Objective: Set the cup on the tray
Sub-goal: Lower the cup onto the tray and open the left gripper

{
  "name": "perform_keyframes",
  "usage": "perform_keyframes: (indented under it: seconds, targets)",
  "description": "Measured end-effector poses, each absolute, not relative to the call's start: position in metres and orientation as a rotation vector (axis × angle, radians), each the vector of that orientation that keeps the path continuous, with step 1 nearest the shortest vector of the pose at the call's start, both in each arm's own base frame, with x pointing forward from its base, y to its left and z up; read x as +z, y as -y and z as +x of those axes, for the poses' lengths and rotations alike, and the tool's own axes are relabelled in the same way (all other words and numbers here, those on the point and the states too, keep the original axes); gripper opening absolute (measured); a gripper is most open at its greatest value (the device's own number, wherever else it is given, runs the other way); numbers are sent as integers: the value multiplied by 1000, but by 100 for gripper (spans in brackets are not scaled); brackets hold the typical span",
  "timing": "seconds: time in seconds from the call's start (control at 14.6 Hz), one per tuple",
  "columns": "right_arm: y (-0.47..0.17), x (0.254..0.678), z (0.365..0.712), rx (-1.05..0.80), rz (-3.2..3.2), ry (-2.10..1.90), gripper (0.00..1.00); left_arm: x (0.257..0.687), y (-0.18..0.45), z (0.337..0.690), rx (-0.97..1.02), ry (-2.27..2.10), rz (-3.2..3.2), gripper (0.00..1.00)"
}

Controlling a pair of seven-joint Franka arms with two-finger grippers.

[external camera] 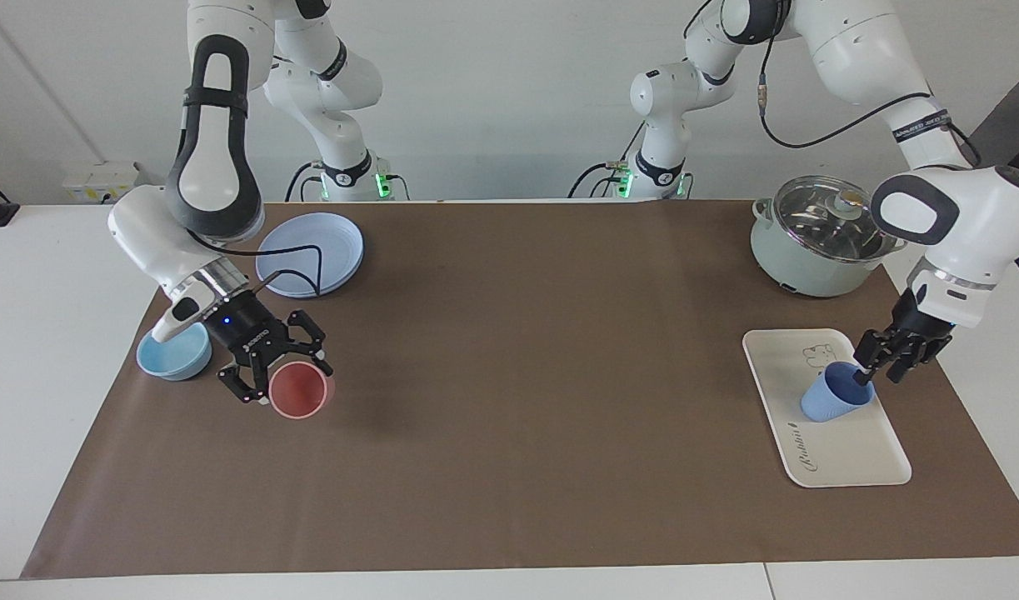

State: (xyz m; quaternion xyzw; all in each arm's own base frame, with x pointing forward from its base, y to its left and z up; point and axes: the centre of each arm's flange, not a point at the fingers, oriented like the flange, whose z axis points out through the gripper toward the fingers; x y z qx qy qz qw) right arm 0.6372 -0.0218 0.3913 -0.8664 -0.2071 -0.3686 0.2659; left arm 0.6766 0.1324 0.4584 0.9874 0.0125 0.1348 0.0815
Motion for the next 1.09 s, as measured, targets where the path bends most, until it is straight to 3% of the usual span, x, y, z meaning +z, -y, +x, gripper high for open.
perform_keyframes:
  seconds: [0.07,0.14,0.55,0.89,1.09]
  targets:
    - [25,386,637,-1000,-2326,572,85,475,-124,682,369,8,2967,99]
    - [30,379,636,-1007,-2308,583,85,489,-112,685,329,36,2994,100]
    - [84,325,629,-1061,-2181,642,85,539,28,670,-22,81,3110,100]
    - [114,276,621,-1110,-2116,673,85,624,50,596,-30,76,3148,100]
    - [109,272,621,-1142,-2093,753,85,622,42,555,-84,64,3150,100]
